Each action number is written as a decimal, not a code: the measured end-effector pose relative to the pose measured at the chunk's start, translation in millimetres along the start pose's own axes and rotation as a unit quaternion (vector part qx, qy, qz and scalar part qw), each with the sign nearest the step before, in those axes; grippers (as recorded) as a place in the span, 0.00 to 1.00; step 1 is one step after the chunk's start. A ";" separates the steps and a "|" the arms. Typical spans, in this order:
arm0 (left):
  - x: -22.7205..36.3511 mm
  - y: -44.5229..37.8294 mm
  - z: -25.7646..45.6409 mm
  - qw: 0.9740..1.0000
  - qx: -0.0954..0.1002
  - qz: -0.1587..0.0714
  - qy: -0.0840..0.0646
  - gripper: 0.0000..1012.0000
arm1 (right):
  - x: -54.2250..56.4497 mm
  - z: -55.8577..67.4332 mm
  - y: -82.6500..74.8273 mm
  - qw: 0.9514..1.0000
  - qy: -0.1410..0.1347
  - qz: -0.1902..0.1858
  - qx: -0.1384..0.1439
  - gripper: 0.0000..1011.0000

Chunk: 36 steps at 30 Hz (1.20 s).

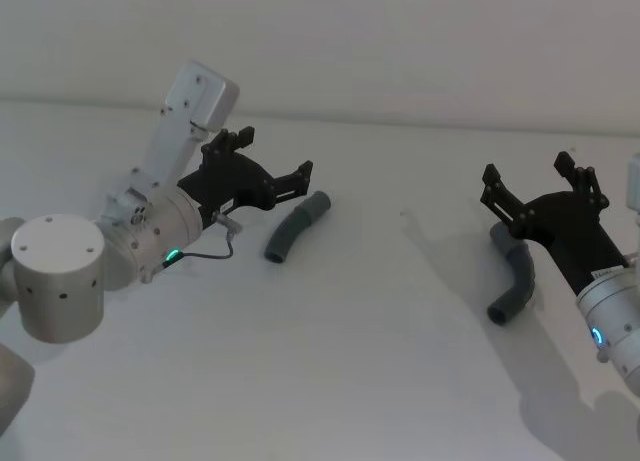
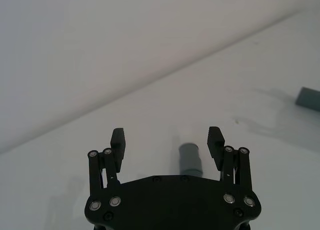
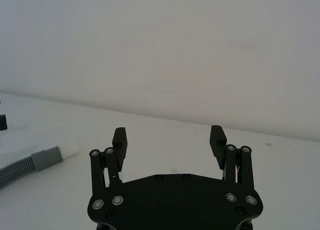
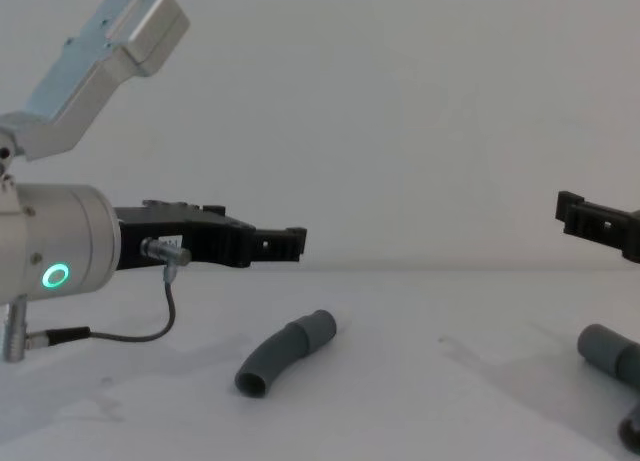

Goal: Use both hands to pick up one end of the pipe from the table, align the ends, and insert them.

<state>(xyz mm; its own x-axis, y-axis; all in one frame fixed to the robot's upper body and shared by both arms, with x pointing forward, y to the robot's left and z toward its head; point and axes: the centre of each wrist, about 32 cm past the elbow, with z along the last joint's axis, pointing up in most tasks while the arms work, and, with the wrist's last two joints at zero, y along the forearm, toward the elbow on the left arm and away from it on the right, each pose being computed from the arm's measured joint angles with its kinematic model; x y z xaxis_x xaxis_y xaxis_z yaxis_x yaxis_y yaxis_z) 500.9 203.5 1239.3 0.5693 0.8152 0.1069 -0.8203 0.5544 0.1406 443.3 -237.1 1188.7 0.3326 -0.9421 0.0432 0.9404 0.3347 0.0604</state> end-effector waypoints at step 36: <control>1.1 -15.1 21.9 0.984 0.154 -0.064 -0.054 0.99 | 0.0 0.0 0.0 1.000 0.000 0.000 0.000 0.99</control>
<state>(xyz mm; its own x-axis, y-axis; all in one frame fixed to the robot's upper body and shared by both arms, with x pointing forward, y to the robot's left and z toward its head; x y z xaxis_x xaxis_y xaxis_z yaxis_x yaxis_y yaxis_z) 515.1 192.4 1258.9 0.6837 0.7094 0.1712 -0.6947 0.5608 0.4505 443.3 -237.1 1188.8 0.3326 -0.9421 0.0432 0.9404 0.3348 0.0605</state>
